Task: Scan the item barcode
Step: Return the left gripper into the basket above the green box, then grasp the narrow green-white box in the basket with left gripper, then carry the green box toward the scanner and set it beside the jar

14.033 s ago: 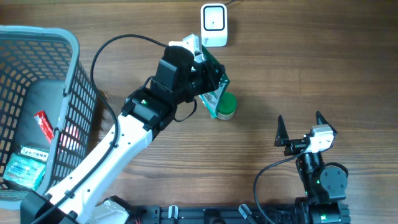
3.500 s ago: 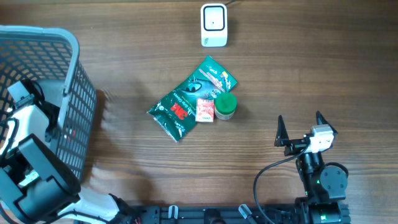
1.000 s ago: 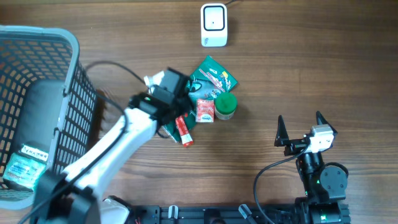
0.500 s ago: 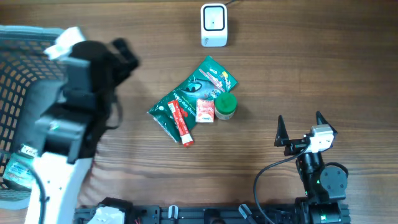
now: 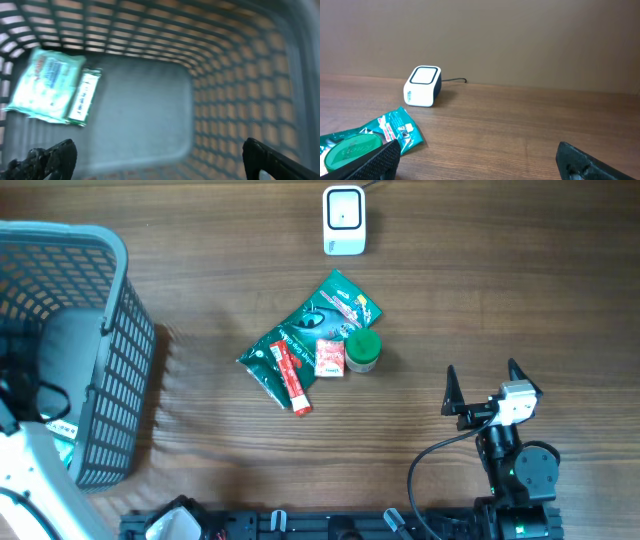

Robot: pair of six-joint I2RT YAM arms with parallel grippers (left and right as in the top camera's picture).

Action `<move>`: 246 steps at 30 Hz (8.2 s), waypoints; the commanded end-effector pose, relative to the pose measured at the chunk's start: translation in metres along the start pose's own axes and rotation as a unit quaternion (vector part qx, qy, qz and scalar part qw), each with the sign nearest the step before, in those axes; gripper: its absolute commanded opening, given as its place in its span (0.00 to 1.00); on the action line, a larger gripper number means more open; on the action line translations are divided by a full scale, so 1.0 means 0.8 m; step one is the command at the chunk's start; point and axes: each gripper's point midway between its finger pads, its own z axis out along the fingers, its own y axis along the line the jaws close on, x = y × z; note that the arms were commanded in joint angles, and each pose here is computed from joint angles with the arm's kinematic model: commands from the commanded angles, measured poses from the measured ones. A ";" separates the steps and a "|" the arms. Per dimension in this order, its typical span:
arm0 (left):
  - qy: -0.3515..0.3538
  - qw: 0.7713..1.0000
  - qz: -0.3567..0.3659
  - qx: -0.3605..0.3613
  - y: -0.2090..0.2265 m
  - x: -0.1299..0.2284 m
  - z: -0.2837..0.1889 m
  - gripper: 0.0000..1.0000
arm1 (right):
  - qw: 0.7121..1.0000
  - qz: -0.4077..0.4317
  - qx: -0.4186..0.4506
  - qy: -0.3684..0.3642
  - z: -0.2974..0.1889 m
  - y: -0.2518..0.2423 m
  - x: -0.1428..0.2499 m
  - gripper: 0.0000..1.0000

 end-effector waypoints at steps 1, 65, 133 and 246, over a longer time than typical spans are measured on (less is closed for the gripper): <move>0.035 0.998 0.008 -0.047 0.041 0.013 0.062 1.00 | 1.000 0.005 0.004 -0.001 0.000 -0.002 0.000 1.00; 0.163 0.964 0.168 -0.128 0.129 0.102 0.255 1.00 | 1.000 0.005 0.004 -0.001 0.000 -0.002 0.000 1.00; 0.068 0.952 0.105 -0.280 0.189 0.089 0.247 1.00 | 1.000 0.005 0.004 -0.001 0.000 -0.002 0.000 1.00; 0.185 0.705 0.616 0.298 -0.011 0.736 -0.112 0.44 | 1.000 0.005 0.004 -0.001 0.000 -0.002 0.000 1.00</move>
